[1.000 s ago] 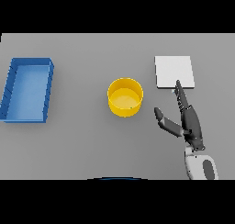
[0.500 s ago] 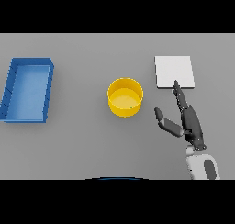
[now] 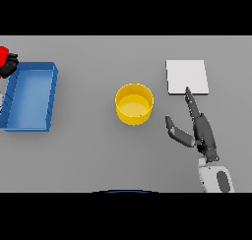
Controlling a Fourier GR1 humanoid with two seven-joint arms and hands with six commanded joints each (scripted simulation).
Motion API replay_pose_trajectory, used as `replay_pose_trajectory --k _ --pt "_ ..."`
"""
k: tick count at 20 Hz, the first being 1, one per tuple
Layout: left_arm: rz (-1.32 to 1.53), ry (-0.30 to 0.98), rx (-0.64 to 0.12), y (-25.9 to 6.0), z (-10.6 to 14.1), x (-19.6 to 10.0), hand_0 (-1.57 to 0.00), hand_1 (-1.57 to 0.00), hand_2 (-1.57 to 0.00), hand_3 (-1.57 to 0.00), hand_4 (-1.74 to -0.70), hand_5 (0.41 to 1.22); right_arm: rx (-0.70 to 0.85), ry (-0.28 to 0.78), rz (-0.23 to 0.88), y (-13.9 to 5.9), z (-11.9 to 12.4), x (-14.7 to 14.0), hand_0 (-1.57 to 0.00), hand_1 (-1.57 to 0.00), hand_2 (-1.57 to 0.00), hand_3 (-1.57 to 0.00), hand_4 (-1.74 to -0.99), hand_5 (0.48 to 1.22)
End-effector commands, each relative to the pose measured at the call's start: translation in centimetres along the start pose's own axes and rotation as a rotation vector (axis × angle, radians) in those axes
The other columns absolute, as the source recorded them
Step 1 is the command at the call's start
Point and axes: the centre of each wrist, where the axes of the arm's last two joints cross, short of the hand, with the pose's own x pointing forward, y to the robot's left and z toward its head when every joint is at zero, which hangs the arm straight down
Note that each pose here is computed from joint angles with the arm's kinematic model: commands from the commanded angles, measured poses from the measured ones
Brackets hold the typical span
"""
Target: Pick up the red beaker and tilt it to pour out 1 green nut into yellow bowl. Pick up the yellow bowl and place it on the metallic measuring scale.
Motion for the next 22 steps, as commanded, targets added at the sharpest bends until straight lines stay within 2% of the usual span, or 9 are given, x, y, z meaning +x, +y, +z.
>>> replay_pose_trajectory --k 1,3,5,6,8,11,15,20,22 --pt "0.007 0.018 0.003 -0.2 0.3 -0.3 -1.57 -1.57 -1.57 -1.57 -1.74 1.05 0.001 0.007 -0.002 -0.2 -0.2 0.1 0.0 0.0 0.0 0.0 -1.167 0.675" --pt "0.023 0.039 0.007 0.0 1.0 -0.6 -1.57 -1.57 -1.57 -1.57 -1.74 0.925 -0.001 0.01 -0.004 -0.7 -0.2 0.0 0.0 0.0 0.0 0.0 -1.157 0.671" --pt "0.019 0.067 -0.016 0.1 1.4 -0.6 -1.57 -1.57 -1.53 -1.53 -1.52 0.818 0.002 0.008 -0.019 0.0 0.0 -0.2 0.0 0.0 0.0 0.0 -1.155 0.67" --pt "0.0 0.023 -0.064 0.3 2.0 -0.5 -1.47 -1.34 -1.28 -1.32 -1.37 0.774 0.004 0.019 -0.015 0.0 -0.2 -0.3 0.0 0.0 0.0 0.0 -1.153 0.67" --pt "0.018 -0.009 -0.16 0.9 2.5 -0.4 -0.94 -0.86 -0.82 -0.84 -1.13 0.705 0.002 0.009 -0.007 -0.2 0.1 -0.2 0.0 0.0 0.0 0.0 -1.149 0.67" --pt "-0.043 0.013 -0.231 1.4 2.6 -0.8 -0.48 -0.44 -0.42 -0.43 -0.92 0.651 -0.007 0.014 -0.021 -0.8 0.1 -0.2 0.0 0.0 0.0 0.0 -1.155 0.67" --pt "-0.144 0.048 -0.226 0.8 2.4 -1.1 -0.2 -0.18 -0.17 -0.18 -0.81 0.627 0.001 0.006 0.013 -0.5 -0.2 0.0 0.0 0.0 0.0 0.0 -1.157 0.665" --pt "-0.119 -0.033 -0.188 0.3 2.3 -0.7 -0.06 -0.06 -0.06 -0.06 -0.78 0.633 0.007 0.06 0.082 -0.5 -0.6 0.2 0.0 0.0 0.0 0.0 -1.131 0.631" --pt "-0.077 -0.074 -0.191 0.1 2.6 -0.6 -0.04 -0.04 -0.03 -0.04 -0.78 0.644 0.072 0.017 0.131 -0.8 -1.5 0.8 0.0 0.0 0.0 0.0 -1.087 0.649"
